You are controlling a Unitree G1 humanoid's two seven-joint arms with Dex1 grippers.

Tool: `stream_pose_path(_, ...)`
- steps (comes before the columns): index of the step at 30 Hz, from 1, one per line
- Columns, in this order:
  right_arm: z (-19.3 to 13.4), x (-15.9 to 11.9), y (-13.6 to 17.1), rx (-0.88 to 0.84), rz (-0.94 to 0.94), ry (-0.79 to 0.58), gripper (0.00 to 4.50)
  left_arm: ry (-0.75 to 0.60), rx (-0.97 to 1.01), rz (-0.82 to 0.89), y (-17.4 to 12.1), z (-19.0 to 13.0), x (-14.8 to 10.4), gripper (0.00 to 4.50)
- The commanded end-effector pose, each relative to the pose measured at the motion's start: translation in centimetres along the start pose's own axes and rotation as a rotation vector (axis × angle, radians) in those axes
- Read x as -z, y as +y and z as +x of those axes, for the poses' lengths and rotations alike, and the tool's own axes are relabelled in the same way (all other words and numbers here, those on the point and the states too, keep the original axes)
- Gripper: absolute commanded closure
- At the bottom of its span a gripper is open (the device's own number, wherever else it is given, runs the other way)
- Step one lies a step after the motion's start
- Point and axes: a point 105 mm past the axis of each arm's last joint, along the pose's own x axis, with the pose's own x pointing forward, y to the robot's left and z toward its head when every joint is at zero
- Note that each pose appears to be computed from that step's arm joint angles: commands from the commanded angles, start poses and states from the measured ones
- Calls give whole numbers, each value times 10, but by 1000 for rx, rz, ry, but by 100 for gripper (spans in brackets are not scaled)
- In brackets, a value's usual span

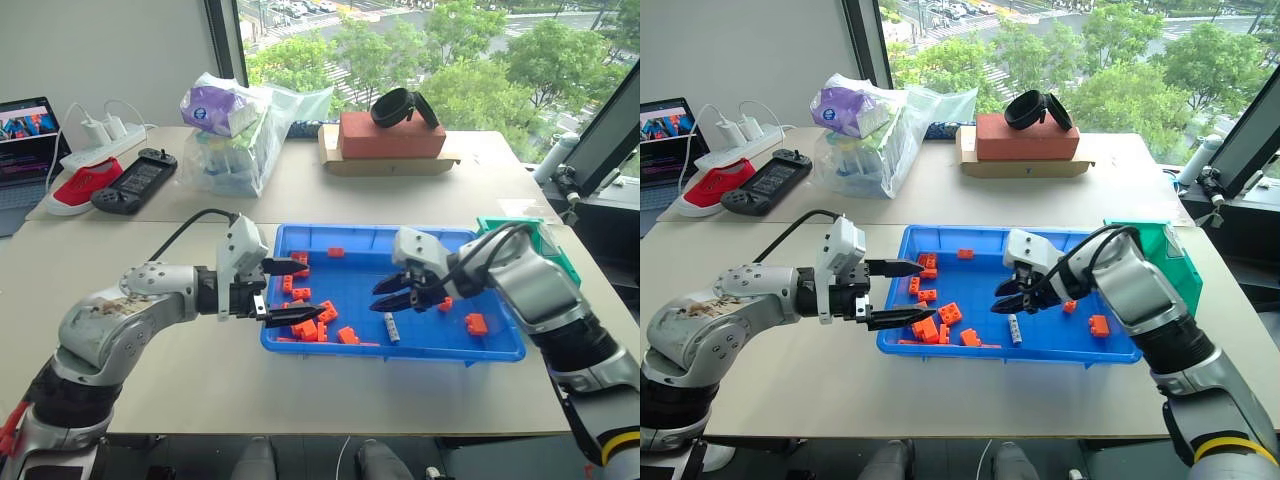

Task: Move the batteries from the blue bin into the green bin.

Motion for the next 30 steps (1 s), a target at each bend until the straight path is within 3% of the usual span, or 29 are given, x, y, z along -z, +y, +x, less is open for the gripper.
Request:
stream_pose_path(1, -7, 12, -5, 53, 44, 54, 129, -15, 20, 35, -3, 2, -8, 0)
stream_pose_path(9, 10, 26, 3, 55, 126, 105, 129, -16, 15, 43, -3, 2, -7, 0)
stream_pose_path(16, 15, 60, 10, 68, 58, 283, 129, -13, 2, 46, -2, 0, -8, 0)
stream_pose_path(19, 14, 64, 7, 84, 53, 299, 198, -13, 1, 46, -1, 0, -8, 0)
stream_pose_path(24, 12, 62, 3, 102, 55, 283, 364, -9, 6, 49, -2, 0, -9, 0)
stream_pose_path(30, -1, 52, -8, 153, 80, 220, 364, -8, 8, 48, -1, 0, -9, 0)
